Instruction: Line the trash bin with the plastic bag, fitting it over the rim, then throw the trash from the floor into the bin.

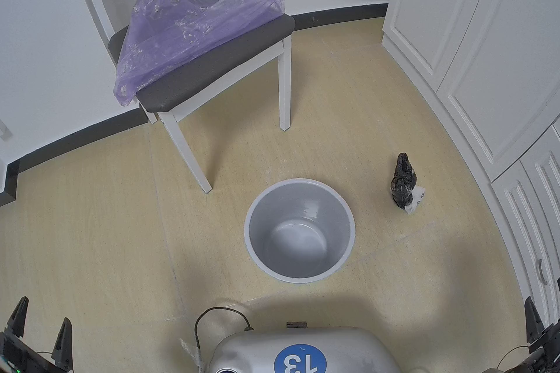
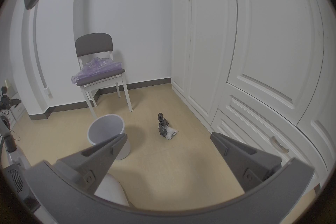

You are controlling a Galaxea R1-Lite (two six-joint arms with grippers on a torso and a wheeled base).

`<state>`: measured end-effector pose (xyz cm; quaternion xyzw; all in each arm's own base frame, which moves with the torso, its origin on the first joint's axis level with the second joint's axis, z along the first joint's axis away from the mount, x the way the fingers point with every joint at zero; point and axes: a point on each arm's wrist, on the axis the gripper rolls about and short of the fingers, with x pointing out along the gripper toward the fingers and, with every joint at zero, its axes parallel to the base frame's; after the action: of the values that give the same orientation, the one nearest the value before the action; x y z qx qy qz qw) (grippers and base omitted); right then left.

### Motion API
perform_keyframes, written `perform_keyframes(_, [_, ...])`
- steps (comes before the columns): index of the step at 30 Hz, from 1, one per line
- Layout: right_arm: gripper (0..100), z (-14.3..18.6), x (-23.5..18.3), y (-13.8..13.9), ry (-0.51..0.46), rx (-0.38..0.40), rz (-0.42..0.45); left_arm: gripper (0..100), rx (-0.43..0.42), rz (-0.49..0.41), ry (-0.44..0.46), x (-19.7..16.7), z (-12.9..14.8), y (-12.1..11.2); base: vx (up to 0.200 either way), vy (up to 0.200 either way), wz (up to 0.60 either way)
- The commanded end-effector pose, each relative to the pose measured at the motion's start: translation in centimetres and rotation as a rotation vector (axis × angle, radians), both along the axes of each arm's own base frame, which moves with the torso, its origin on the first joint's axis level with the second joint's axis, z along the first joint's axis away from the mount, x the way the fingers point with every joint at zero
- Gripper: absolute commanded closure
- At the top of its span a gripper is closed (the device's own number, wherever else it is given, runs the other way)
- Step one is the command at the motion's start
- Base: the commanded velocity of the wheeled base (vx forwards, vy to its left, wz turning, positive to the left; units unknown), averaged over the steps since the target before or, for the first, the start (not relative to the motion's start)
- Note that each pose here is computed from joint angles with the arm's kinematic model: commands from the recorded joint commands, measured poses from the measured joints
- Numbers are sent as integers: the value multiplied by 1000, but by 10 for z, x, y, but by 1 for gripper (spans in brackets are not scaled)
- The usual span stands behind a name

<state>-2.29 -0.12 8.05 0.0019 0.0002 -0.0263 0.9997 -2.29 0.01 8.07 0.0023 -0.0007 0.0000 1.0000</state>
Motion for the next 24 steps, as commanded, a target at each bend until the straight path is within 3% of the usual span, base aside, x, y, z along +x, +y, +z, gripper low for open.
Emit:
perform_keyframes(1, [0,-5,0,0,0,-4,7,0,-3,5,3,0,-5,0,0,0,0])
perform_keyframes(9, [0,-4,0,1,-13,-6,43,0,-3,-5,1,0,-5,0,0,0,0])
perform_keyframes(11, [0,7,-2,1,-84,-14,54,0,-21,-8,-72,-2,6,0,0,0,0])
perform_keyframes(12, [0,34,-10,1,-226,-27,82,0,-93,-62,-237,-12,40,-1,0,0,0])
perform_keyframes(13, [0,36,-10,1,-230,-27,87,0,-100,-71,-248,-12,43,-1,0,0,0])
perform_keyframes(15, [0,57,-7,2,-203,-30,116,0,-134,-147,-294,-19,79,-1,0,0,0])
perform_keyframes(17, [0,66,0,2,-163,-34,121,0,-119,-141,-279,-19,104,-1,0,0,0])
perform_keyframes(19, [0,75,10,3,-108,-36,131,0,-103,-133,-192,-8,118,-1,0,0,0])
perform_keyframes(23, [0,101,46,3,-33,-18,141,0,-31,-113,-32,33,136,-2,0,0,0])
perform_keyframes(24, [0,101,46,3,-33,-18,141,0,-31,-113,-32,33,136,-2,0,0,0])
